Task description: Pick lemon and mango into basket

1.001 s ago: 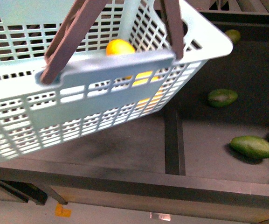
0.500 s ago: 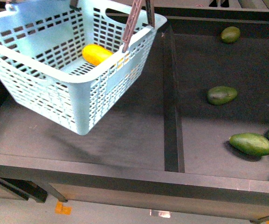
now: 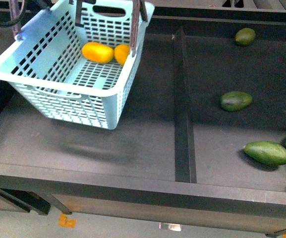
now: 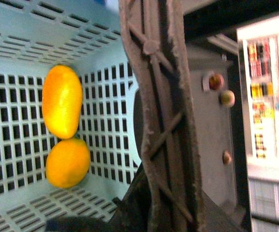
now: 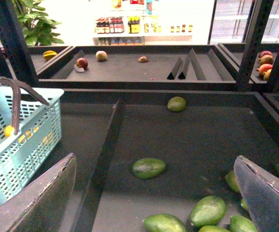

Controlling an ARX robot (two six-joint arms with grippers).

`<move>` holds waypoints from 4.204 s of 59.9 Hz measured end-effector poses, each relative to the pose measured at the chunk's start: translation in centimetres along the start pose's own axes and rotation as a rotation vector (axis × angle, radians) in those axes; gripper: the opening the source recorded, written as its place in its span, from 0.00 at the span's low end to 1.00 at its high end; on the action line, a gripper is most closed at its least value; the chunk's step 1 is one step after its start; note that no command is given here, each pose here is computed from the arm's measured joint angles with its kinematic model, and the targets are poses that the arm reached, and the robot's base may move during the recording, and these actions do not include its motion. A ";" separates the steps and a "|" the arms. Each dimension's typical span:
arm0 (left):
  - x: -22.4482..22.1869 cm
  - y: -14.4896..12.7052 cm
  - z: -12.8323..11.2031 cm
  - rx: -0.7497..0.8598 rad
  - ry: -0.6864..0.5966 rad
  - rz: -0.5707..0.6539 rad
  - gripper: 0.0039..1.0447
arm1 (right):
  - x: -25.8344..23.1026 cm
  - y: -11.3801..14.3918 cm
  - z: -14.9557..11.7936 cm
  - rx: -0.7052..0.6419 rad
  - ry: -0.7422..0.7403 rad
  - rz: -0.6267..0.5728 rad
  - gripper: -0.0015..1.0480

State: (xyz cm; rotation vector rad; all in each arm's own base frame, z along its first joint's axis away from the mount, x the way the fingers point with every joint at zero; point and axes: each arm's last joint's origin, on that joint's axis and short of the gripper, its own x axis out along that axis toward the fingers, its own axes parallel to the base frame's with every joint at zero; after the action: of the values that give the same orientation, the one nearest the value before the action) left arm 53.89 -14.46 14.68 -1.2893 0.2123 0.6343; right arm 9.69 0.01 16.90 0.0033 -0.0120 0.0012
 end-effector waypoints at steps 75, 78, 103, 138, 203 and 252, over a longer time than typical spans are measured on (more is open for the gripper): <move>-20.8 14.3 16.9 1.265 -0.181 -0.634 0.03 | 0.0 0.0 0.0 0.000 0.000 0.000 0.92; -21.8 15.4 17.7 1.274 -0.191 -0.631 0.03 | 0.0 0.0 0.0 0.000 0.000 0.000 0.92; -26.0 20.7 21.2 1.281 -0.198 -0.629 0.03 | 0.0 0.0 0.0 0.000 0.000 0.000 0.92; -29.8 22.5 22.2 1.277 -0.213 -0.643 0.03 | 0.0 0.0 0.0 0.000 0.000 0.000 0.92; -32.4 24.4 22.8 1.276 -0.216 -0.646 0.03 | 0.0 0.0 0.0 0.000 0.000 0.000 0.92; -32.4 24.4 22.8 1.277 -0.217 -0.646 0.93 | 0.0 0.0 0.0 0.000 0.000 0.000 0.92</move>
State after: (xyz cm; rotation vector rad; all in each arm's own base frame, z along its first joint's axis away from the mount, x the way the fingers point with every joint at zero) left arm 9.71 -0.03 16.86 -0.0094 -0.0120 -0.0035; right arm 9.68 0.01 16.90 0.0033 -0.0124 0.0012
